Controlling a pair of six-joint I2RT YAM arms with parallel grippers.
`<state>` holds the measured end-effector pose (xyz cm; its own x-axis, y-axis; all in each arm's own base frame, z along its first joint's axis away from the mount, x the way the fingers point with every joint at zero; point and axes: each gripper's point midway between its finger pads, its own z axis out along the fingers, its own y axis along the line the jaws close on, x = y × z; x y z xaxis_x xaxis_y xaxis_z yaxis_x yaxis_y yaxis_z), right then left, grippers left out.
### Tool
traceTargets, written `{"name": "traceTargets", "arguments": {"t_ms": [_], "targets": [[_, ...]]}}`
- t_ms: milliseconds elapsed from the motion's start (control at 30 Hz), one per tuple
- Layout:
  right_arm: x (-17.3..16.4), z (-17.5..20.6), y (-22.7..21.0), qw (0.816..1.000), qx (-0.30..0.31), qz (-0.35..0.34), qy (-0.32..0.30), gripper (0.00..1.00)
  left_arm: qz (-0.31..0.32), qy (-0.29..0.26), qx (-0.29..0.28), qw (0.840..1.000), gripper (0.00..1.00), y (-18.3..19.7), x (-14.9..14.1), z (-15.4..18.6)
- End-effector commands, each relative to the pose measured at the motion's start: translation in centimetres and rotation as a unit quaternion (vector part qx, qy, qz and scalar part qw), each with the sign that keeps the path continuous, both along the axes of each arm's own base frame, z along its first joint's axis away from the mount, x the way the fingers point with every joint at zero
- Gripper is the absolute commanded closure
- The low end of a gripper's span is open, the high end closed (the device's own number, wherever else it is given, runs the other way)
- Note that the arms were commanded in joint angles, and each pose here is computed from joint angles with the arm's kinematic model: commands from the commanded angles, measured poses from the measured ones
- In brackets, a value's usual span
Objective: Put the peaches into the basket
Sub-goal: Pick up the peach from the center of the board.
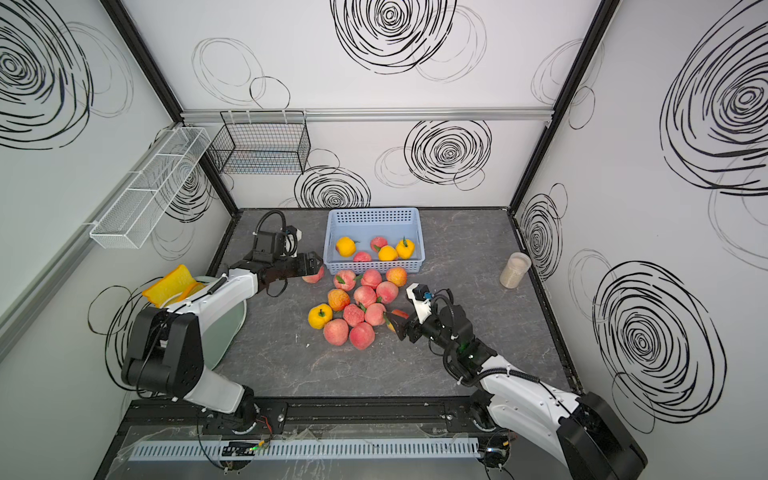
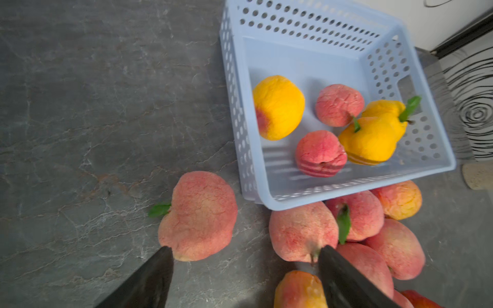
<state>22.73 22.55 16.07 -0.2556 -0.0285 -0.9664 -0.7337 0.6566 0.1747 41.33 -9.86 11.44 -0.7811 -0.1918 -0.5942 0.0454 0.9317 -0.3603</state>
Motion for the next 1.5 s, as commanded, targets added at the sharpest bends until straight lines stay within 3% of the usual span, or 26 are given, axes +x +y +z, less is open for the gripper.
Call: {"name": "traceTargets", "arguments": {"t_ms": [0, 133, 733, 1100, 1467], "targets": [[-0.5, 2.4, 0.4, 0.997, 0.019, 0.014, -0.067, 0.15, 0.066, -0.021, 0.016, 0.997, 0.09, 2.2, 2.3, 0.7], [-0.8, 2.4, 1.0, 0.997, 0.014, 0.023, -0.072, 0.15, 0.105, -0.005, 0.032, 0.994, 0.09, 3.4, 2.4, -1.3], [-1.6, 1.3, 3.6, 0.995, -0.038, 0.043, -0.084, 0.15, 0.128, 0.047, 0.014, 0.991, 0.13, 3.1, 3.6, -5.7], [-1.6, 0.9, 3.8, 0.994, -0.051, 0.039, -0.087, 0.14, 0.138, 0.052, 0.022, 0.989, 0.34, 3.7, 3.4, -6.3], [-1.4, 0.9, 3.9, 0.994, -0.059, 0.030, -0.090, 0.14, 0.136, 0.036, 0.021, 0.990, 0.42, 4.0, 2.6, -4.4]]}}
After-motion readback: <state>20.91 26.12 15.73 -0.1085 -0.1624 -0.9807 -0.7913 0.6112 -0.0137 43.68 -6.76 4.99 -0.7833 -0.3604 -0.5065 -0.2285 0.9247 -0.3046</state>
